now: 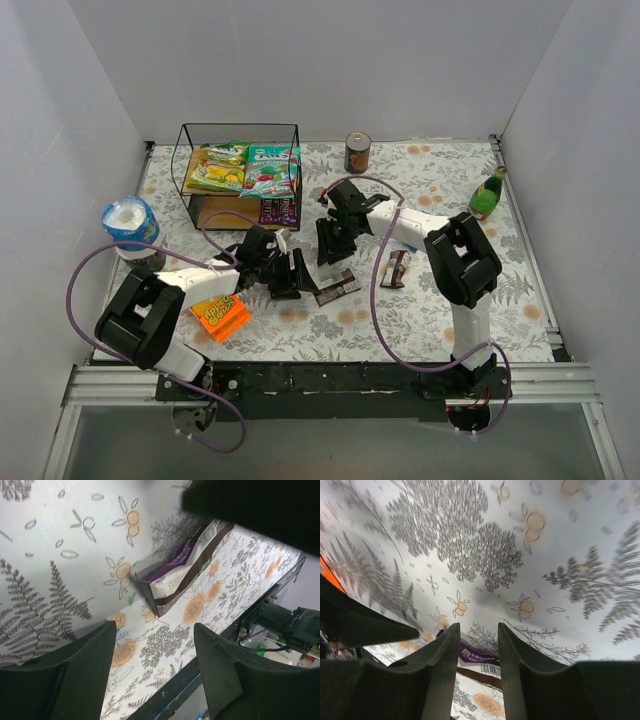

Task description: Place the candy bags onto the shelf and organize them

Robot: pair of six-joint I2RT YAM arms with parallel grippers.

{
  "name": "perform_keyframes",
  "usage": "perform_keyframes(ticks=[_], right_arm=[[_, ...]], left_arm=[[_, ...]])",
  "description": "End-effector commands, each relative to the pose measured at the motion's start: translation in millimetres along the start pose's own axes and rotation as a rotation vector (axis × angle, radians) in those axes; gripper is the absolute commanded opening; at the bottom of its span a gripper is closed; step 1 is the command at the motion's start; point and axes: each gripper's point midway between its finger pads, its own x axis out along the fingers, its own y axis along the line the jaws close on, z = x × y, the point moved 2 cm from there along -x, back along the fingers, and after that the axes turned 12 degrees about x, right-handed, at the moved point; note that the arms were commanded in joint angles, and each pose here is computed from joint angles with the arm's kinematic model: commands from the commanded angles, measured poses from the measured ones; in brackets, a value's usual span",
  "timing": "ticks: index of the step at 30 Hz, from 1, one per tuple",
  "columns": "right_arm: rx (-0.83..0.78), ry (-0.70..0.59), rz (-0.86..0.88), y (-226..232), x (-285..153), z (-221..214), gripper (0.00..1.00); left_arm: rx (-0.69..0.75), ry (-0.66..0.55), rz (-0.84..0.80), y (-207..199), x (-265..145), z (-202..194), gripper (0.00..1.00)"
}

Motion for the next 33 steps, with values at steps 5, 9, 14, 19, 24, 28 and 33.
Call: perform_keyframes(ticks=[5,9,14,19,24,28,33], right_arm=[[0.031,-0.257,-0.090,18.2,-77.1,42.0,0.49],[0.048,-0.200,-0.140,-6.4,-83.5,5.4,0.55],[0.050,-0.168,-0.194,-40.6,-83.6,-31.0,0.59],[0.061,-0.162,-0.180,-54.7,-75.1,-46.8,0.59],[0.053,-0.151,-0.197,-67.2,-61.0,-45.3,0.58],[0.042,-0.174,-0.181,-63.1,-60.6,-36.7,0.58],[0.031,-0.153,-0.157,-61.7,-51.0,-35.9,0.59]], left_arm=[[-0.074,-0.081,-0.055,-12.2,0.0,-1.5,0.60],[-0.130,-0.118,-0.054,-15.4,7.2,-7.6,0.57],[-0.186,-0.154,-0.037,-14.1,15.1,-12.5,0.51],[-0.229,-0.185,0.011,-6.8,20.6,-13.2,0.47],[-0.262,-0.221,0.068,5.3,21.6,-13.5,0.46],[-0.256,-0.227,0.086,8.7,23.5,-13.9,0.46],[-0.259,-0.198,0.111,13.9,30.0,-18.7,0.46]])
